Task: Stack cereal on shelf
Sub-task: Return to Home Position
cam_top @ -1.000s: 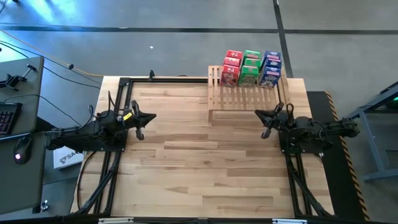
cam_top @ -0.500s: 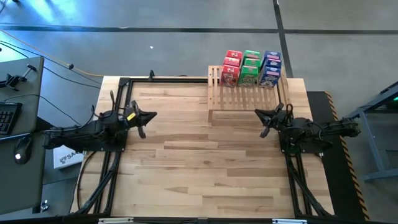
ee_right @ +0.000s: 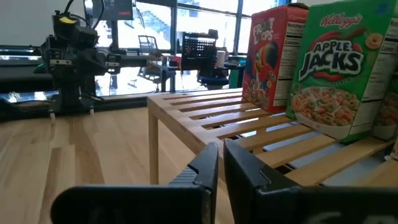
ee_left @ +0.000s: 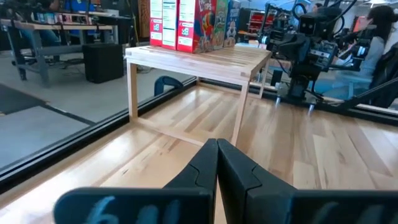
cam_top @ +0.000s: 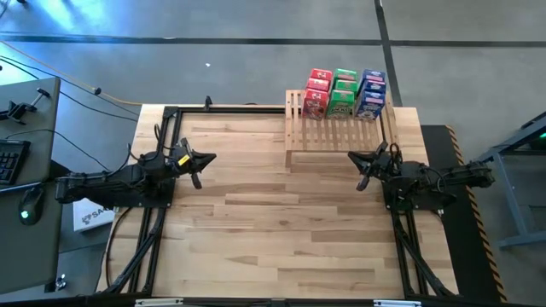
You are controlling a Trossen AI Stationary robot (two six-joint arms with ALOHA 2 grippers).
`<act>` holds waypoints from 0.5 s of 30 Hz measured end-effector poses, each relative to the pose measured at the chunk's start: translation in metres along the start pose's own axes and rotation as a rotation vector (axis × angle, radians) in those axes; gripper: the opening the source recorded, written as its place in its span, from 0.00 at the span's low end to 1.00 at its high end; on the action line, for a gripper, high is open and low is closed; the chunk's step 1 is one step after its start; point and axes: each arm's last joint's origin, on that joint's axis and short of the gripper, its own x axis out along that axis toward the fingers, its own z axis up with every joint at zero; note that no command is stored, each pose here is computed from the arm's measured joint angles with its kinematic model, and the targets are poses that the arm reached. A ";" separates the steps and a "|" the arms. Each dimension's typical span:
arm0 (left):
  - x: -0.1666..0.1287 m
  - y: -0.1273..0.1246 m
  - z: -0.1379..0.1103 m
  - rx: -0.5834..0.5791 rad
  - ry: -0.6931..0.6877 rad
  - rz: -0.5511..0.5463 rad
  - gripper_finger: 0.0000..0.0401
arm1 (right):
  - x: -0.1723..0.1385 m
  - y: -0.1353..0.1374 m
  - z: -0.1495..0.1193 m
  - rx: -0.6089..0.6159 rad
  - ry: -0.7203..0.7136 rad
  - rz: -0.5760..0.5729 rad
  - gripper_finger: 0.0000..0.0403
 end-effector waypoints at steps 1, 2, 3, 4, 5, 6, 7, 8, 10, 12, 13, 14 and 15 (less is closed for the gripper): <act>0.000 0.000 0.000 0.000 0.000 0.000 0.00 | 0.000 0.000 0.000 -0.005 0.000 0.000 0.04; 0.000 0.000 0.000 0.000 0.000 0.000 0.00 | 0.000 0.000 0.000 -0.004 -0.001 0.000 0.04; 0.000 0.000 0.000 0.000 0.000 0.000 0.00 | 0.000 0.000 0.000 -0.004 -0.001 0.000 0.04; 0.000 0.000 0.000 0.000 0.000 0.000 0.00 | 0.000 0.000 0.000 -0.009 -0.001 0.000 0.04; 0.000 0.000 0.000 0.000 0.000 0.000 0.00 | 0.000 0.000 0.000 -0.011 -0.001 0.000 0.04; 0.000 0.000 0.000 0.000 0.000 0.000 0.00 | 0.000 0.000 0.000 -0.011 -0.001 0.000 0.04; 0.000 0.000 0.000 0.000 0.000 0.000 0.00 | 0.000 0.000 0.000 -0.012 -0.001 0.000 0.04; 0.000 0.000 0.000 0.000 0.000 0.000 0.00 | 0.000 0.000 0.000 -0.012 -0.001 0.000 0.04; 0.000 0.000 0.000 0.000 0.000 0.000 0.00 | 0.000 0.000 0.000 -0.013 -0.001 0.001 0.04; 0.000 0.000 0.000 0.000 0.000 0.000 0.00 | 0.000 0.000 0.000 -0.015 -0.002 0.001 0.04; 0.000 0.000 0.000 0.000 0.000 0.000 0.00 | 0.000 0.000 0.000 -0.015 -0.002 0.001 0.04; 0.000 0.000 0.000 0.000 0.000 0.000 0.00 | 0.000 0.000 0.000 -0.015 -0.002 0.001 0.04; 0.000 0.000 0.000 0.000 0.000 0.000 0.00 | 0.000 0.000 0.000 -0.015 -0.002 0.002 0.04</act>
